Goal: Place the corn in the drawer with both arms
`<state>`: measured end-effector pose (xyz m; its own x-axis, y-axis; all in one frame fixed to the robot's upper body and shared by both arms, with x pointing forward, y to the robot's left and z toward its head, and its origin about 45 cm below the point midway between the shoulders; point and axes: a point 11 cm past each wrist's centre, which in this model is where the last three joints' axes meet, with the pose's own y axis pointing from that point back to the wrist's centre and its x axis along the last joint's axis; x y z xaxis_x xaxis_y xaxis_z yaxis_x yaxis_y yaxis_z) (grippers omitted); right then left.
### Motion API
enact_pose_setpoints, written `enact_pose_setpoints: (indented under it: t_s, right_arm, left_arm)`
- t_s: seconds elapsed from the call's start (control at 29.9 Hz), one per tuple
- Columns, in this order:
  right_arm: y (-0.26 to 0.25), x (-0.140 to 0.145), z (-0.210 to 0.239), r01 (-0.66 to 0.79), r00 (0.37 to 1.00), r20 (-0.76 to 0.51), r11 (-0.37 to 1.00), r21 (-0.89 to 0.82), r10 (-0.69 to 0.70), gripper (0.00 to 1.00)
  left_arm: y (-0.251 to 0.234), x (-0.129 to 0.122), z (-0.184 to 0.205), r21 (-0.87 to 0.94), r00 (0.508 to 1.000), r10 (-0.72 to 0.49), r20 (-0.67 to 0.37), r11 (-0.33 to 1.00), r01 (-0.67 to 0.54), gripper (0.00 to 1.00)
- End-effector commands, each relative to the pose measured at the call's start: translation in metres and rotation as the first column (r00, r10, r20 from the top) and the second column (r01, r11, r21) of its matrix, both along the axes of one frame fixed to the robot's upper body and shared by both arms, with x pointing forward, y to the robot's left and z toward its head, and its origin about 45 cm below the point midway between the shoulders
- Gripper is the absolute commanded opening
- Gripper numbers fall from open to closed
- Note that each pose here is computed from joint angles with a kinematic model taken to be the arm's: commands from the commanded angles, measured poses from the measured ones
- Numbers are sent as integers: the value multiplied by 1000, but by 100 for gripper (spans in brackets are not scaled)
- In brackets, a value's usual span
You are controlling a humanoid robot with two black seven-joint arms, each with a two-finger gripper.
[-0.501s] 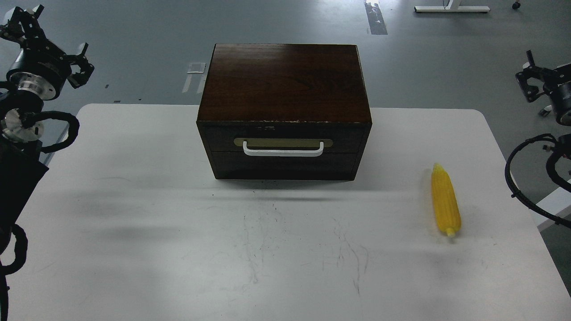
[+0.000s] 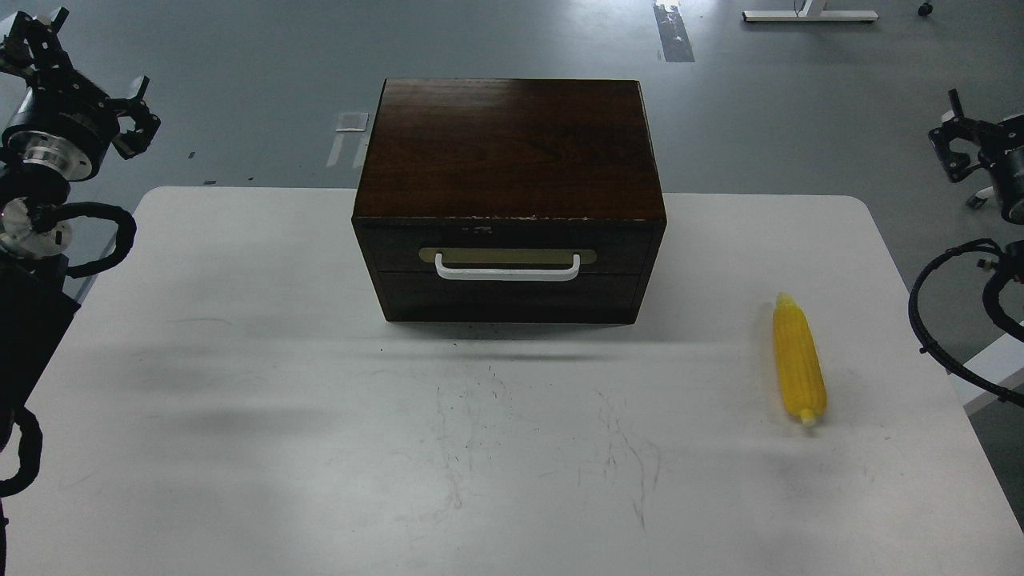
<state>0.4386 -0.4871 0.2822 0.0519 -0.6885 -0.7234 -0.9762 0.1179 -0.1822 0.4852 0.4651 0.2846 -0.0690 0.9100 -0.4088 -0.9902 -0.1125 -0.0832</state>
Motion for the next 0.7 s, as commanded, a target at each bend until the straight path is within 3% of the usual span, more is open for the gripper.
enact_pose_setpoints:
  t_s: [0.0, 0.13, 0.3, 0.37, 0.5, 0.67]
  right_arm:
    - [-3, 1, 4, 5, 1000, 5, 1000, -7, -5, 100]
    - [-3, 1, 5, 6, 1000, 5, 1000, -7, -5, 100]
    - [-5, -1, 2, 9, 1000, -1, 1000, -9, -9, 100]
    - [-7, -1, 1, 17, 1000, -4, 1000, -9, -17, 100]
    - [-6, -1, -4, 22, 1000, -11, 1000, -3, -22, 100]
    - [-4, -1, -5, 19, 1000, -13, 1000, -1, -19, 100]
  left_arm:
    - [6, 0, 9, 34, 1000, 3, 3, 999, -3, 98]
    - [9, 6, 35, 166, 1000, -30, -4, 986, 31, 97]
    - [-21, 32, 117, 435, 990, -137, 23, 893, 113, 96]
    - [-28, 36, 131, 500, 988, -157, 11, 856, 131, 96]
    - [-83, 50, 186, 634, 954, -297, 33, 744, 210, 95]
    - [-137, 51, 212, 691, 897, -441, 40, 660, 294, 96]
